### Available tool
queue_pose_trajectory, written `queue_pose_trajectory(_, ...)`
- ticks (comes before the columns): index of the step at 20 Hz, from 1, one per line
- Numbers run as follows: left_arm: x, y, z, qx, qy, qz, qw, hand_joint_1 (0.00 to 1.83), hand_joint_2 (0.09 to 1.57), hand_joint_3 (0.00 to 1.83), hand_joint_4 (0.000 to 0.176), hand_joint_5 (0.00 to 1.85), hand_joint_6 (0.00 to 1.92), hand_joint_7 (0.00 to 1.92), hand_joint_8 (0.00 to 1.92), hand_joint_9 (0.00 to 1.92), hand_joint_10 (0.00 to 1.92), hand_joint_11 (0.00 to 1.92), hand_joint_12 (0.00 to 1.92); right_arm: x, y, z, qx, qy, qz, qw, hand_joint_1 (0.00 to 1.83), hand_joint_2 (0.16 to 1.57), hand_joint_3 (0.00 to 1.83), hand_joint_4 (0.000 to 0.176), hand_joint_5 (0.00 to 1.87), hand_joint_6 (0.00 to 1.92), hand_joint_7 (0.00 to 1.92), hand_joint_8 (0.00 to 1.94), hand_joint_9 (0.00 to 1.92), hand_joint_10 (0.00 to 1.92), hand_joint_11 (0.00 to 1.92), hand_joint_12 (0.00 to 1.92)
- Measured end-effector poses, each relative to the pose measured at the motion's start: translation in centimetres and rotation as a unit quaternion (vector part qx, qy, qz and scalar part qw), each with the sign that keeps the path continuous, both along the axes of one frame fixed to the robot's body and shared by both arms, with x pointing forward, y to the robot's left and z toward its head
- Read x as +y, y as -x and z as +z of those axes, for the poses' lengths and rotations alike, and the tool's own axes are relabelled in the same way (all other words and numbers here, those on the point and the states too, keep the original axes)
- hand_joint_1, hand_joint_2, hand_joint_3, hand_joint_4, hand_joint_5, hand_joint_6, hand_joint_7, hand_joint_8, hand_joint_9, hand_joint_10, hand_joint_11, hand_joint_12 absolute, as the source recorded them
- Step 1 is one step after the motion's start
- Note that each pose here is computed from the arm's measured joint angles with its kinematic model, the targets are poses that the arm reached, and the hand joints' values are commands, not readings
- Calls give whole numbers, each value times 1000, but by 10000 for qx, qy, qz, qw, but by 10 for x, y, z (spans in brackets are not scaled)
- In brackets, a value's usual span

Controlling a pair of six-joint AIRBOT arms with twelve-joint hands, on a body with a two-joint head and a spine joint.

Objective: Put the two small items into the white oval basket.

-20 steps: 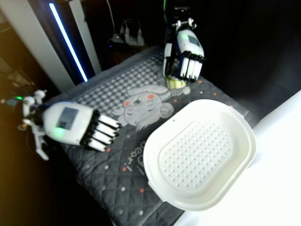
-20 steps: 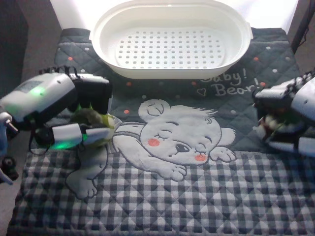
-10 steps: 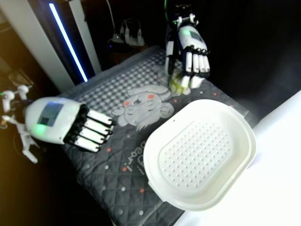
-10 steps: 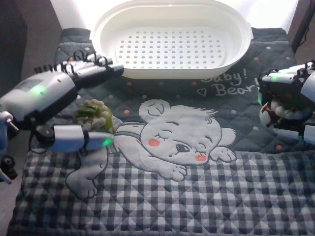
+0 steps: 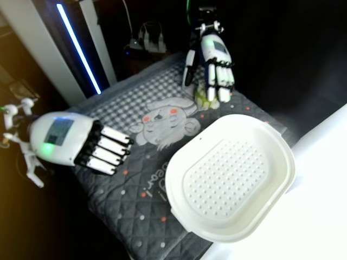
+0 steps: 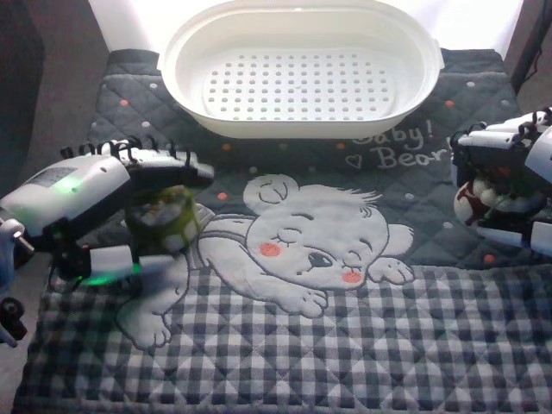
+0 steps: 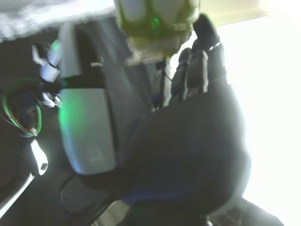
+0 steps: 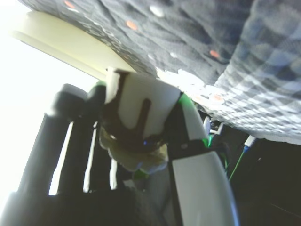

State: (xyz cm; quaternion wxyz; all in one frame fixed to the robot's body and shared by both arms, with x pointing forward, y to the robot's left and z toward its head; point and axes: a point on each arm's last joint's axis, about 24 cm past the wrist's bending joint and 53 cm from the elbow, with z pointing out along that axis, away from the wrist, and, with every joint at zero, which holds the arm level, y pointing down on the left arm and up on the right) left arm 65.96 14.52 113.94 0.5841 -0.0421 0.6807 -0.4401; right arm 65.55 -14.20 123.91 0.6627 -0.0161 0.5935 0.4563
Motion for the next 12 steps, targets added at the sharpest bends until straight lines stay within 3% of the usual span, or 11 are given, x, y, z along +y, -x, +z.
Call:
queue_pose_trajectory(1,0,-3,-4,68,53,53,9999,1285,1339,0,0,577,1595,461,1604,570,1777,651,1916,2,0,-1,4,-12,17,10000,1314,1259,2,0,585,1558,714,1370,747,1561,741,1874)
queue_pose_trajectory(2,-1,-4,-6,76,45,56,9999,1558,1271,17,0,496,1644,467,1596,533,1763,623,1905,3,0,-2,20,-9,28,10000,1313,1261,3,0,584,1511,701,1412,759,1581,775,1893)
queue_pose_trajectory(3,-1,-5,-7,88,23,57,9999,1612,1259,25,0,460,1694,472,1604,515,1755,598,1918,4,0,-2,27,-5,33,10000,1309,1265,4,0,585,1515,687,1427,751,1589,769,1900)
queue_pose_trajectory(4,-2,-6,-5,86,35,52,9999,1331,1345,34,0,541,1707,427,1690,484,1876,622,1920,4,0,-3,35,-8,34,10000,1309,1265,2,0,588,1514,693,1421,746,1589,745,1916)
queue_pose_trajectory(5,-5,-8,0,28,9,8,10000,1273,1363,22,0,555,1679,438,1698,490,1890,591,1921,4,0,-2,30,-11,34,10000,1308,1266,2,0,589,1509,700,1421,731,1606,717,1920)
queue_pose_trajectory(6,-7,-10,3,15,-1,-9,10000,1276,1348,7,0,596,1525,476,1684,528,1891,569,1921,5,1,-2,20,-22,44,10000,1314,1261,0,0,586,1488,715,1413,752,1602,783,1921)
queue_pose_trajectory(8,-13,-11,11,-82,15,-77,9999,1276,1339,0,0,581,1601,512,1608,555,1814,514,1921,6,2,-2,10,2,64,10000,1159,1269,3,0,609,1518,798,1415,867,1684,881,1921)
queue_pose_trajectory(9,-19,-11,19,-187,1,-167,9997,1273,1339,0,0,560,1628,514,1597,575,1801,553,1921,5,1,-2,8,3,61,10000,1150,1274,4,0,605,1512,791,1443,873,1692,919,1915)
queue_pose_trajectory(10,-27,-11,35,-403,32,-275,9988,1270,1341,1,0,540,1620,515,1607,588,1807,578,1921,9,-1,5,-25,-7,81,10000,1269,1274,6,0,605,1512,681,1464,746,1634,795,1915)
queue_pose_trajectory(11,-31,-11,52,-616,80,-336,9975,1270,1341,0,0,528,1648,519,1593,601,1797,639,1921,13,-1,16,-142,-31,129,9998,1298,1266,1,0,611,1527,672,1426,749,1573,779,1867)
queue_pose_trajectory(12,-33,-11,70,-829,167,-365,9957,1257,1365,9,0,503,1723,466,1665,544,1845,612,1921,17,0,28,-302,-59,180,9994,1212,1284,7,0,643,1299,702,1687,990,1851,1097,1910)
